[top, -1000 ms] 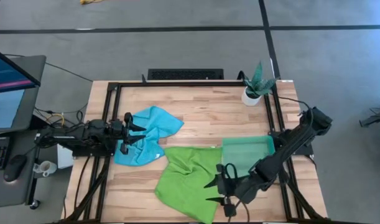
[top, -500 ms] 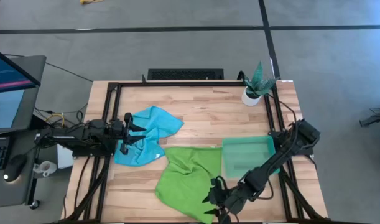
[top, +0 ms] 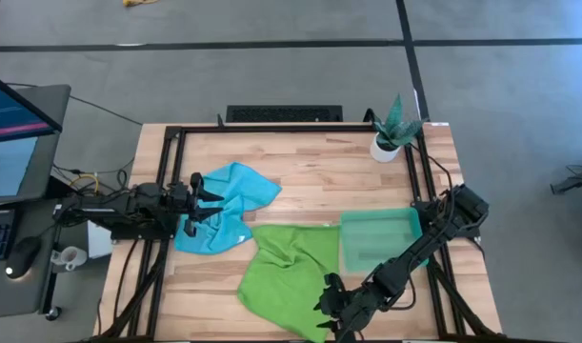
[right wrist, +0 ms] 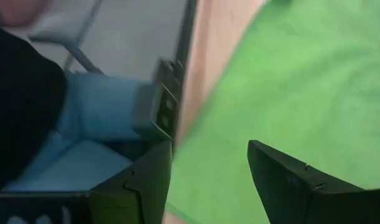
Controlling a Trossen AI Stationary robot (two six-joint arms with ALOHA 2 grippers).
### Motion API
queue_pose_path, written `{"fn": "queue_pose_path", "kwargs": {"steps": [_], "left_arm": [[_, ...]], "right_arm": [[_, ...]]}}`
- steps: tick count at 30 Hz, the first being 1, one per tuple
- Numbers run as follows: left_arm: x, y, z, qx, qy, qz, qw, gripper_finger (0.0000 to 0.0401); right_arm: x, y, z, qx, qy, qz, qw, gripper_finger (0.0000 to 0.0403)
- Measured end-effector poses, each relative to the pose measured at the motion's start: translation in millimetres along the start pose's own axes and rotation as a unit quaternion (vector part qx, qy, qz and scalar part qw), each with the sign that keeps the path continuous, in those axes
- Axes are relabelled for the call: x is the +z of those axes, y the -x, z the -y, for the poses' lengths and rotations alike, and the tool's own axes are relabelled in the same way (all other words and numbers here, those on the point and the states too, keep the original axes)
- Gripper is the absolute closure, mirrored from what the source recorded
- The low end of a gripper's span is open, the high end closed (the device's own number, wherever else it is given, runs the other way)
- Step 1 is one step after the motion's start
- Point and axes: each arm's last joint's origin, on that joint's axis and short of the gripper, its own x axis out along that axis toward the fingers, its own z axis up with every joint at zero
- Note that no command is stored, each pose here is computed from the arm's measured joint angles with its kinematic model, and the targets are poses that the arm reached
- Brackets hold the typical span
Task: Roll microfiber towels into tight, uniform cylinder then place into a basket
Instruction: Fold the green towel
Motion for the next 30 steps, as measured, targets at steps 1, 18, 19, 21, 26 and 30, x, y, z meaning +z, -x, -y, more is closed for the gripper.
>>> {"fn": "queue_pose_path", "kwargs": {"steps": [1,18,19,21,26,30], "left_arm": [[0.0,0.0,0.0,0.000,0.000,0.000,1.000,0.0260],[-0.3,-0.2,0.0,0.000,0.000,-0.002,1.000,0.0260],[-0.4,-0.3,0.0,0.000,0.000,-0.003,1.000,0.0260],[-0.7,-0.5,-0.1,0.001,-0.001,-0.005,1.000,0.0260],[-1.3,-1.0,-0.2,0.001,-0.001,-0.008,1.000,0.0260],[-1.2,-0.9,-0.1,0.001,-0.001,-0.008,1.000,0.0260]], "right_arm": [[-1.0,0.0,0.6,-0.003,0.002,-0.005,1.000,0.0168],[-21.4,-32.9,-4.2,-0.020,0.026,-0.036,0.999,0.0168],[-21.3,-34.5,-4.9,-0.019,0.028,-0.036,0.999,0.0168],[-23.6,-39.5,-5.1,-0.021,0.031,-0.041,0.998,0.0168],[-33.2,-45.9,-2.2,-0.032,0.037,-0.067,0.997,0.0168],[-37.9,-44.2,1.1,-0.052,0.042,-0.093,0.993,0.0168]]}}
